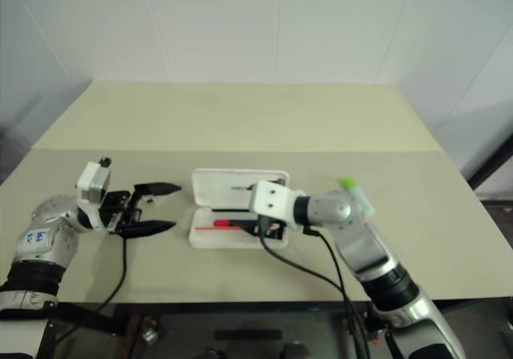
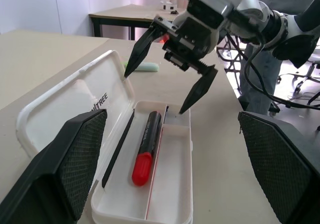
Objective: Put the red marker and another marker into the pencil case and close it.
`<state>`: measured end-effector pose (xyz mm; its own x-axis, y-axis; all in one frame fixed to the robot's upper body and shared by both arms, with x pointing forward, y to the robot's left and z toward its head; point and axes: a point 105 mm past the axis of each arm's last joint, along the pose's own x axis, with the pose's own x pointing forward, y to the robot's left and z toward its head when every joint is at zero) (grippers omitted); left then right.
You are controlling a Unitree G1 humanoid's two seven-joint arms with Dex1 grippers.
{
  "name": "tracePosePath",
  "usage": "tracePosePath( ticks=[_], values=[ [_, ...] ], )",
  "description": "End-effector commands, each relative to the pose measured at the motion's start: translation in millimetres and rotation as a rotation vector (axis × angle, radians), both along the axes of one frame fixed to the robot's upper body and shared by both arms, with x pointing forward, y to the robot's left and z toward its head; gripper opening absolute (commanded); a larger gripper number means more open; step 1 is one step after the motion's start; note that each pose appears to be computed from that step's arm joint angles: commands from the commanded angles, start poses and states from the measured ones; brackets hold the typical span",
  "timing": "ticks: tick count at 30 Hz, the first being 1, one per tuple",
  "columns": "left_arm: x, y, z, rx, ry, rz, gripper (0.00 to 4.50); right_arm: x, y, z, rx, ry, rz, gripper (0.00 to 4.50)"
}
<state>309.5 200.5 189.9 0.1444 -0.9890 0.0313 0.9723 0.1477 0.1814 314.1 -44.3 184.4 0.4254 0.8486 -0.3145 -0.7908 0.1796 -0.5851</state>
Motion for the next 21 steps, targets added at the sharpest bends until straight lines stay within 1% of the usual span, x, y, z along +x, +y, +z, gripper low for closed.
tracePosePath(
  ticks=[1,3,5,11,13,16,19,21],
  values=[
    [-12,-3,9,0.011,-0.051,-0.108,4.5,-21,-11,21,0.068,0.019,0.03,4.46],
    [-12,-6,10,0.004,-0.058,-0.118,4.5,-31,-23,24,0.085,0.058,0.011,4.46],
    [-12,-9,11,-0.001,-0.064,-0.128,4.5,-34,-35,23,0.073,0.084,-0.031,4.46],
    [-10,-22,16,-0.025,-0.079,-0.182,4.5,-30,-84,24,0.027,0.087,-0.255,4.46],
    [-10,-26,18,-0.03,-0.08,-0.2,4.5,-26,-100,27,0.028,0.063,-0.34,4.46],
    [-9,-32,19,-0.034,-0.081,-0.225,4.5,-11,-132,34,0.06,0.004,-0.517,4.46],
    [-8,-38,20,-0.039,-0.083,-0.247,4.5,4,-164,39,0.12,-0.048,-0.698,4.46],
    [-8,-41,23,-0.053,-0.094,-0.259,4.5,13,-189,36,0.17,-0.065,-0.829,4.46]
  ],
)
